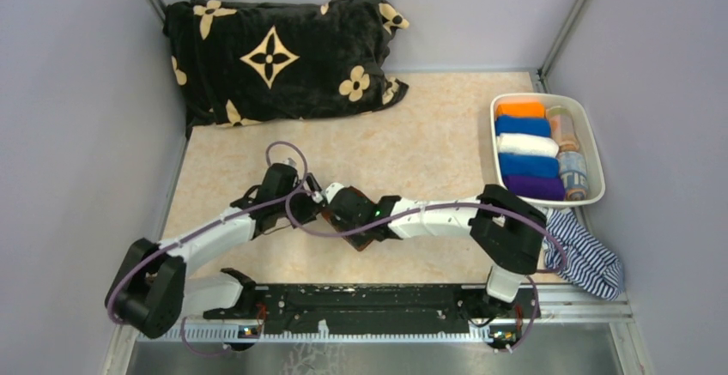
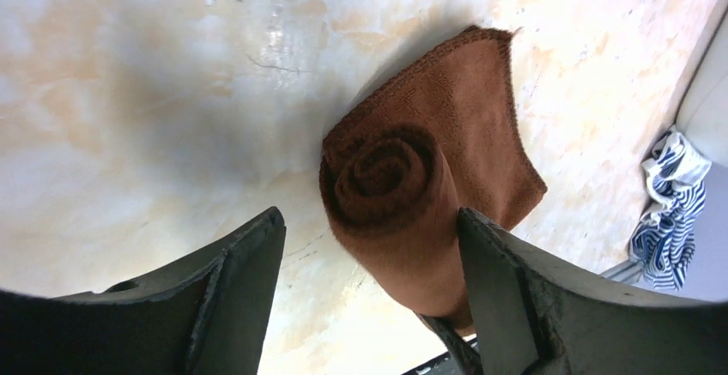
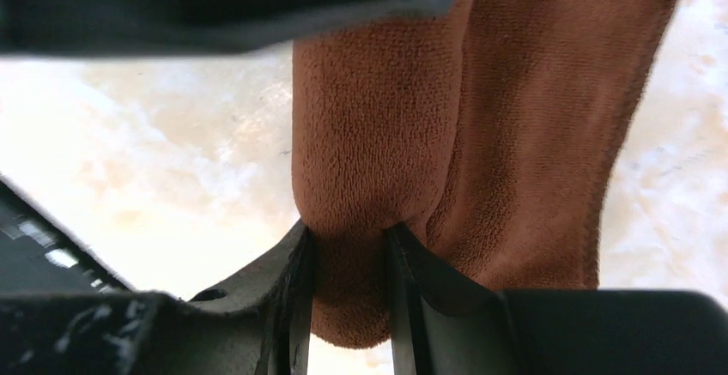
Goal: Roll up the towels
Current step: Roll the towel at the center of the board.
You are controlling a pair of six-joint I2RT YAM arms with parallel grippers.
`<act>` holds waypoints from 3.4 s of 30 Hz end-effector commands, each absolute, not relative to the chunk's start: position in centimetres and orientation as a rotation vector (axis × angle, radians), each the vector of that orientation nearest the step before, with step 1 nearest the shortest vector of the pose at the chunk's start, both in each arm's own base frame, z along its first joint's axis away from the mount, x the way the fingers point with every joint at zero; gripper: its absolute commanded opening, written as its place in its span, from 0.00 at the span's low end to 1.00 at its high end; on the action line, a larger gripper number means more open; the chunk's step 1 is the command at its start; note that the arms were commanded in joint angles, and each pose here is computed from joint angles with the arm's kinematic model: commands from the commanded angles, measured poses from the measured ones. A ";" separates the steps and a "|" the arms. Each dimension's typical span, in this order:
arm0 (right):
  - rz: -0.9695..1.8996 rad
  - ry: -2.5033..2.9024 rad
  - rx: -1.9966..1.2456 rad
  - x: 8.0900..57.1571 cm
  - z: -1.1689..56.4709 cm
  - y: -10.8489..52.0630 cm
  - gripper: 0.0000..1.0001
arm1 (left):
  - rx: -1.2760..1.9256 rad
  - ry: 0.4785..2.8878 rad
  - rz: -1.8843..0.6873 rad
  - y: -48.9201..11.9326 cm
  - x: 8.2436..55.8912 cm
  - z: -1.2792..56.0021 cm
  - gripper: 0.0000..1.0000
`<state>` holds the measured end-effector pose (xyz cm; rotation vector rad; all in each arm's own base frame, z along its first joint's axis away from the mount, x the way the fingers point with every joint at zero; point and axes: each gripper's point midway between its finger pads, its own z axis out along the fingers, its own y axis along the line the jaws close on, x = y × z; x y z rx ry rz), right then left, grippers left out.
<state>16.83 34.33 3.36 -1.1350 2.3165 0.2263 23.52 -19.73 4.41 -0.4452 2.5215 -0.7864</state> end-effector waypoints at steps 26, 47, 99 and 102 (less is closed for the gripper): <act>1.410 2.651 -0.716 14.6 1.5 33.8 0.39 | -0.541 2.547 -0.776 -18.1 20.7 2.6 0.76; 0.338 2.089 -1.116 17.3 11.1 35.6 0.56 | -0.540 2.677 -0.658 -17.3 19.4 -1.2 0.74; 1.052 2.656 -0.984 13.4 0.4 34.4 0.33 | -0.554 2.443 -0.982 -20.4 21.6 5.2 0.85; 1.055 2.663 -0.966 13.5 0.3 34.2 0.33 | -0.561 2.392 -0.988 -20.1 22.0 5.9 0.85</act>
